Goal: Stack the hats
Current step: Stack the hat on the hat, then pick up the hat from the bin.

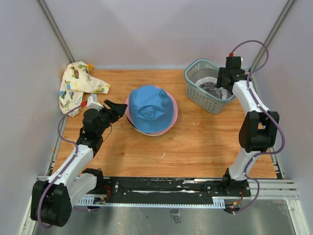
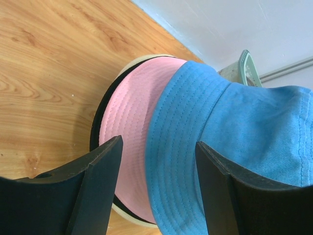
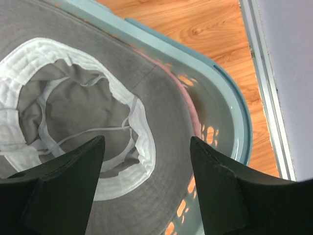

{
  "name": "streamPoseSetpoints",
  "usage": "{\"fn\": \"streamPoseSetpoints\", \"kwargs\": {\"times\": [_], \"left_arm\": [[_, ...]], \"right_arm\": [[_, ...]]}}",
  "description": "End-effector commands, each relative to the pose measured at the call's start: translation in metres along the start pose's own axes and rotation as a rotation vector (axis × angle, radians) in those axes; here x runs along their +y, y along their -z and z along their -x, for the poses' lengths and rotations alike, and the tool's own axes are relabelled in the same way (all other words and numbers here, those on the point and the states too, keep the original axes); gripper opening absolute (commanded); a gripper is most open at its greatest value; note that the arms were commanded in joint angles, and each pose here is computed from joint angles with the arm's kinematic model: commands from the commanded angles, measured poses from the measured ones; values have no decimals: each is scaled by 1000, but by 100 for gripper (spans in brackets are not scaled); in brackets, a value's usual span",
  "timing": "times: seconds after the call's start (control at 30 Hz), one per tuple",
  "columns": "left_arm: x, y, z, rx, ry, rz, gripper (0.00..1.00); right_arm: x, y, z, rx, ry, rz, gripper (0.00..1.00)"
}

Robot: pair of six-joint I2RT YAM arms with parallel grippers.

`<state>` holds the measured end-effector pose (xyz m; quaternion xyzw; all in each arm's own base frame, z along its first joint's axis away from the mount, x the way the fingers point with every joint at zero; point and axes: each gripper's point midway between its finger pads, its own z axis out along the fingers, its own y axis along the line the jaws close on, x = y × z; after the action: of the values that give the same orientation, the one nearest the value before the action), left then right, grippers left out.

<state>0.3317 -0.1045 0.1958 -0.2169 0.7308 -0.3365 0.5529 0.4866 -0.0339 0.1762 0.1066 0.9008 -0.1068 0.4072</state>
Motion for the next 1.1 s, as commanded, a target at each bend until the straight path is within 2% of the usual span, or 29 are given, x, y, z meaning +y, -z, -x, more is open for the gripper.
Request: {"fn": "streamPoseSetpoints", "kwargs": {"times": [0.0, 0.33, 0.7, 0.77, 0.87, 0.9, 1.03, 1.07], "left_arm": [[-11, -2, 11, -35, 5, -44, 66], [-9, -6, 8, -27, 11, -44, 65], [-4, -10, 3, -14, 12, -33, 65], [-4, -10, 2, -12, 11, -34, 65], [-2, -10, 0, -6, 12, -29, 65], [-1, -10, 0, -6, 12, -27, 65], [1, -10, -2, -1, 12, -24, 65], [0, -10, -2, -1, 13, -25, 65]], "right_arm": [[-26, -11, 2, 0, 3, -87, 71], [-31, -35, -6, 32, 26, -124, 72], [-34, -70, -41, 143, 36, -134, 68], [-31, -76, -48, 166, 34, -117, 62], [-26, -83, -57, 196, 31, -89, 44], [-25, -84, -59, 201, 31, -83, 37], [-16, -86, -60, 214, 22, -36, 2], [-14, -84, -57, 211, 18, -21, 1]]}}
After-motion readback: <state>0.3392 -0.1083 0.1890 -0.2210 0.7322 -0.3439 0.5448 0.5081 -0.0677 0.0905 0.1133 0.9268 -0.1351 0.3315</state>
